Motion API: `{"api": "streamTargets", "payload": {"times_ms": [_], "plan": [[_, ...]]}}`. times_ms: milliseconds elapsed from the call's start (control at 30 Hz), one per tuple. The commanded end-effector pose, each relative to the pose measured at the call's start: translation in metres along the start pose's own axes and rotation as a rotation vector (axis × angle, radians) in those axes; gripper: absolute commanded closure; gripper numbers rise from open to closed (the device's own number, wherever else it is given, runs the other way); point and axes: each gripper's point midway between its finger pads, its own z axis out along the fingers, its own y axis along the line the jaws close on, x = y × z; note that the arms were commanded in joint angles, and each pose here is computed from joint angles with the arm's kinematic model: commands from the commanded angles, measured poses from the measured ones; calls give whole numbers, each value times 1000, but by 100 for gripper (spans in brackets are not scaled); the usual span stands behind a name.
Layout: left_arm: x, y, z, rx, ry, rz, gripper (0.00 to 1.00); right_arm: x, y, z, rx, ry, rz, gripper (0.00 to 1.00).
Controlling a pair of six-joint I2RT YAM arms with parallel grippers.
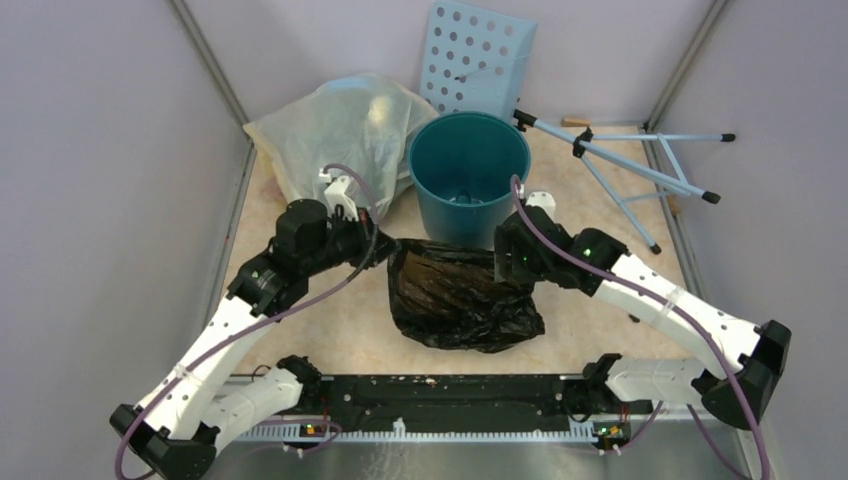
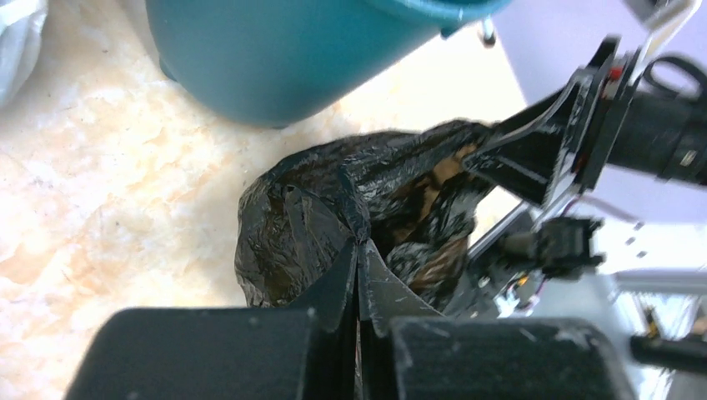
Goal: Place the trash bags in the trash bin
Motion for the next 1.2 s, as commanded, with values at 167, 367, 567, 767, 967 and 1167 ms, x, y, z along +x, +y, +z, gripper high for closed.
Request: {"api": "streamTargets", "payload": {"times_ms": [167, 367, 567, 767, 967, 1167], "plan": [[-69, -30, -35, -21, -225, -269, 100, -41, 2, -29, 144, -38, 0, 26], [-71, -32, -39, -16, -237, -295, 100, -14, 26, -43, -37, 19, 180, 31], [-49, -26, -36, 7, -214, -345, 100, 28, 45, -31, -276, 55, 460, 45], [-33, -15, -35, -41, -177, -361, 100, 50, 60, -11, -398, 58, 521, 49], [-22, -12, -32, -55, -126, -354, 100, 59, 71, 12, -393, 48, 502, 51], [-15, -10, -31, -62, -96, -347, 100, 54, 79, 29, -378, 20, 533, 51]]}}
